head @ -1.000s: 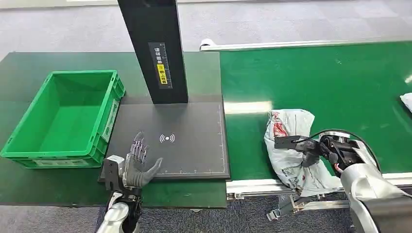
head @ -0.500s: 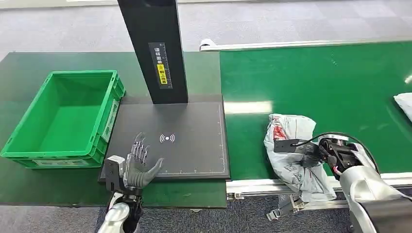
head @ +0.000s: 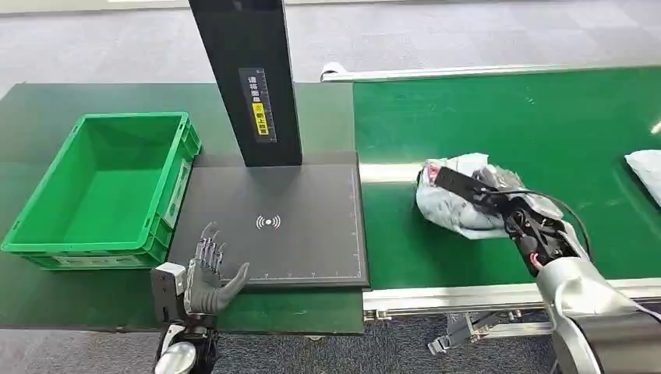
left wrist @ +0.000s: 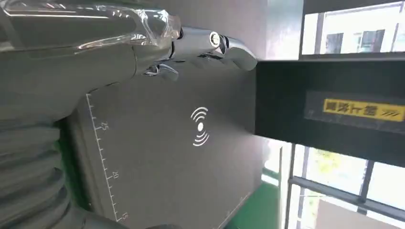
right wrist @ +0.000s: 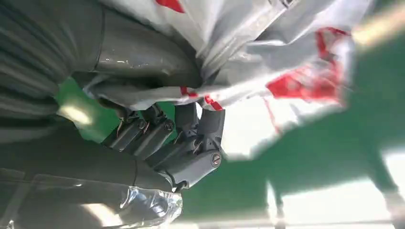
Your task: Moved the parcel from conveyor to table for the left to box.
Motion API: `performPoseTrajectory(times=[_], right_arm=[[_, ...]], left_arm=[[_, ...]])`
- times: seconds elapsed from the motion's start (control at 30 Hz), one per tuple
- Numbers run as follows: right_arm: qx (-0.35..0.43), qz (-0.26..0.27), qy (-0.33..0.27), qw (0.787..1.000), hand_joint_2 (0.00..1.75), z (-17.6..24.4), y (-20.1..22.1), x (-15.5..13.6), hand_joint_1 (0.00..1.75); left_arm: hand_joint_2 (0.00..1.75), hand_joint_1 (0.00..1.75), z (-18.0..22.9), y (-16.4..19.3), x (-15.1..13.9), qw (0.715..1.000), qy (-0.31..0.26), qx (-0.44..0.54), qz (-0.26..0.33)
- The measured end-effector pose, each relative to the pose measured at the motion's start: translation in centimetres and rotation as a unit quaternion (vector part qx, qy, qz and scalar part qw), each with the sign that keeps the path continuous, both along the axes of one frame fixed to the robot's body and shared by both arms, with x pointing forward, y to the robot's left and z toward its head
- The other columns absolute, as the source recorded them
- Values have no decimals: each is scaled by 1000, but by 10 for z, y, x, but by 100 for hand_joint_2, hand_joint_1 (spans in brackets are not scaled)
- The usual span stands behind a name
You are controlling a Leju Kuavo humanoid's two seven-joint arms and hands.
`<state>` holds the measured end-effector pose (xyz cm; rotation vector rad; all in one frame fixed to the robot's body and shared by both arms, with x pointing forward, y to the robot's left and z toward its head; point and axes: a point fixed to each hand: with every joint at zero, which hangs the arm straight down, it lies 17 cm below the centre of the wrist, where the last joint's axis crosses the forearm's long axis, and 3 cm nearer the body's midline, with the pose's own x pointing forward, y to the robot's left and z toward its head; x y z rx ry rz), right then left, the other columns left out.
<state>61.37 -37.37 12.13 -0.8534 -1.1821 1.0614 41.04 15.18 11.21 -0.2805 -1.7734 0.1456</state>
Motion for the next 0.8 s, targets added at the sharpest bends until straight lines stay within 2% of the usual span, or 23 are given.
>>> performPoseTrajectory(times=[0.07,0.17,0.37,0.43,0.6,0.7,0.8], right_arm=[[30,28,-82,996,175,36,20,10,175],[45,75,-207,974,175,87,45,11,175],[50,135,-353,924,175,138,85,-13,175],[54,154,-375,913,175,142,100,-23,175],[50,181,-395,899,175,143,127,-36,175],[-2,236,-419,877,175,141,164,-53,175],[-45,322,-405,854,175,114,227,-78,175]], left_arm=[[175,0,5,4,-2,1000,-6,5,7],[175,0,13,6,-3,999,-25,18,13],[175,0,23,14,-2,997,-48,35,42],[175,0,26,18,0,996,-55,43,57],[175,0,32,23,3,994,-64,50,78],[175,0,40,34,4,988,-79,57,116],[175,0,50,43,8,985,-91,39,142]])
